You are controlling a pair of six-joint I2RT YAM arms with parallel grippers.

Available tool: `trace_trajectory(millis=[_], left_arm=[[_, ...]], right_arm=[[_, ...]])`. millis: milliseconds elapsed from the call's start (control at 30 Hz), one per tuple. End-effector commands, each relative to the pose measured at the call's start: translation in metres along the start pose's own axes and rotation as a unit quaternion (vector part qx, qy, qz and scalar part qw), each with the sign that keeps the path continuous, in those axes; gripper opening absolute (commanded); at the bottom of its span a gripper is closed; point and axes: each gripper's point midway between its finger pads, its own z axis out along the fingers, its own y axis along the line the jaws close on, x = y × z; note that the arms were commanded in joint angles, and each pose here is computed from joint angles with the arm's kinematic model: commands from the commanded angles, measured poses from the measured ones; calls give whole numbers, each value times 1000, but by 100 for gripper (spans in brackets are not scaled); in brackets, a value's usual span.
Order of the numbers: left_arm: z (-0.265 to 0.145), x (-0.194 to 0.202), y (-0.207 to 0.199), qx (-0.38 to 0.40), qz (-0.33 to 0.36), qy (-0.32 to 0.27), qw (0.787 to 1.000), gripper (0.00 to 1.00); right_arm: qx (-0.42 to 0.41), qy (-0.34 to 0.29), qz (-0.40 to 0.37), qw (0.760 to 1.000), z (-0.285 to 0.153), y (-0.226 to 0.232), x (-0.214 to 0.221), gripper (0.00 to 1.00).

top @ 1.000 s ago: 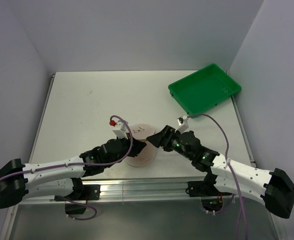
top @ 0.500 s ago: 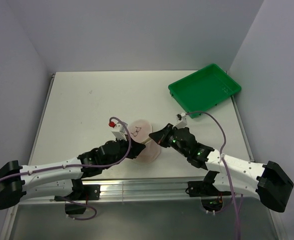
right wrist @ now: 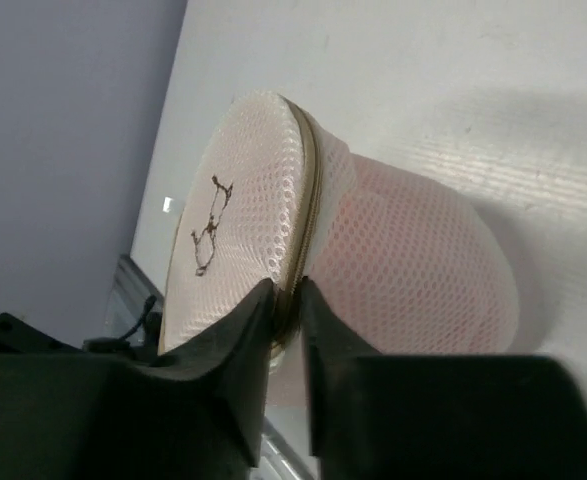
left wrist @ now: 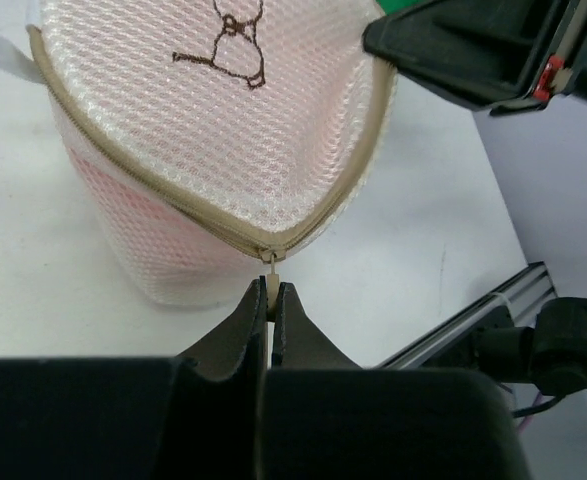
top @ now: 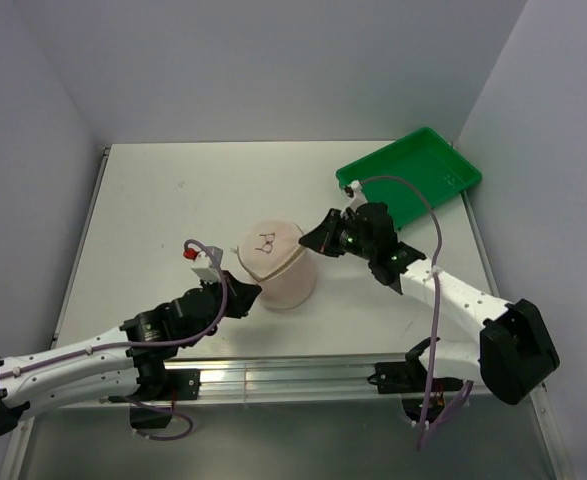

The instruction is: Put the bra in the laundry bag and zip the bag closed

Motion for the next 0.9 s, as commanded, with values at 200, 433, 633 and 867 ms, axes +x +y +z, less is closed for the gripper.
trace_trajectory(millis=[200,433,633,867], left_arm=[[28,-14,-44,38,19,-14,999,0],[48,-2,-74,83,16,4,996,0],[48,10,-76,90,19,20,996,0],[47,19,-76,91,22,30,995,0]], right_arm=[[-17,-66,-2,998,-28,25,5,75],[-27,-80,53,995,-39,32,44,74],[-7,-83,29,996,-28,36,38,70],[16,-73,25,997,-7,31,39,47]])
